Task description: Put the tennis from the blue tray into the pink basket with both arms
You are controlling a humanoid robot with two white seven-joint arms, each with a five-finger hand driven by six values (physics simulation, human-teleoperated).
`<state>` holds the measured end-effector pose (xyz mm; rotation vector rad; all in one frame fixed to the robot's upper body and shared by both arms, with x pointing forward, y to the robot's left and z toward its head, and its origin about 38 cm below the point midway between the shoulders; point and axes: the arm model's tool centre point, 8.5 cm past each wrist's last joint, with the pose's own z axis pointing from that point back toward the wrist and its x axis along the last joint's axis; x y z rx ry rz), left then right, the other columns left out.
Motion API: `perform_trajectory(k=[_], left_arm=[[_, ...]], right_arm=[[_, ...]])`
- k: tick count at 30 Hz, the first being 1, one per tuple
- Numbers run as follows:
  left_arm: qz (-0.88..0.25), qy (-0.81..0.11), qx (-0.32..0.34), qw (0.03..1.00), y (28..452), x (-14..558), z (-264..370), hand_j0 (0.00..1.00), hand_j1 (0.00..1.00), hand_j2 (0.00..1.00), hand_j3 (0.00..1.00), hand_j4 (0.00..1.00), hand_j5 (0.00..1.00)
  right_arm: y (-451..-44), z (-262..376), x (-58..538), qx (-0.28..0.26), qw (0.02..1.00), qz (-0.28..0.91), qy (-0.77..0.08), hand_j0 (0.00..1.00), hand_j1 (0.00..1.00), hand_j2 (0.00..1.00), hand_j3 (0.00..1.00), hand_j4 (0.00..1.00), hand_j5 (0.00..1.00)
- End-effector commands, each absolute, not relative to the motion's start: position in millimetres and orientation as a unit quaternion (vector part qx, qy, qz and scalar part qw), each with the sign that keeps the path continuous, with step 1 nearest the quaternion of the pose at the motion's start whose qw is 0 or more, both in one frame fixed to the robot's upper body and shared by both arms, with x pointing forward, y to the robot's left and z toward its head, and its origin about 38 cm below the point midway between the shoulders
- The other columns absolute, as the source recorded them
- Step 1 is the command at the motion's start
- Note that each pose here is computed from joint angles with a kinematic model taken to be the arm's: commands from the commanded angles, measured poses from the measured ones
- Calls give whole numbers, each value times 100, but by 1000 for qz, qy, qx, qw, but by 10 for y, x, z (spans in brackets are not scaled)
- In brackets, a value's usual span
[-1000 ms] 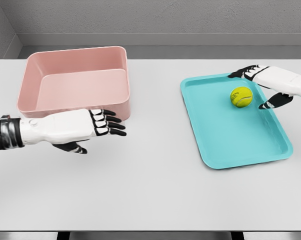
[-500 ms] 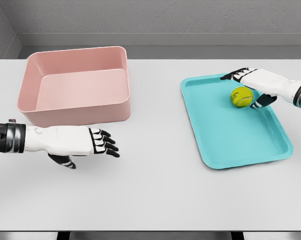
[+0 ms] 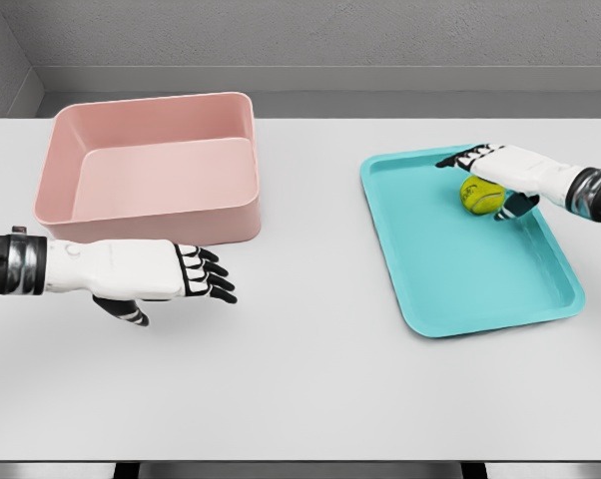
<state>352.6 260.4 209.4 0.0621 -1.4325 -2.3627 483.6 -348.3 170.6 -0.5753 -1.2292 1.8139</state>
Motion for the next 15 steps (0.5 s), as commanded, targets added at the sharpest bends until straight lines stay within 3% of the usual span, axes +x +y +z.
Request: perform_trajectory(k=[1,15], left_arm=[[-838,-511,22,190,2607,3530,2101,100,100,100,100,100,100],[-836,-518,45,174,2593,3629,2333,100,100,100,100,100,100]], right_arm=[[-3519,1658,4854,-232,433,724,-485,100,100,100,100,100,100],[-3524,1600,4915,-240,444,725,-468,96,96,96,96,96,96]])
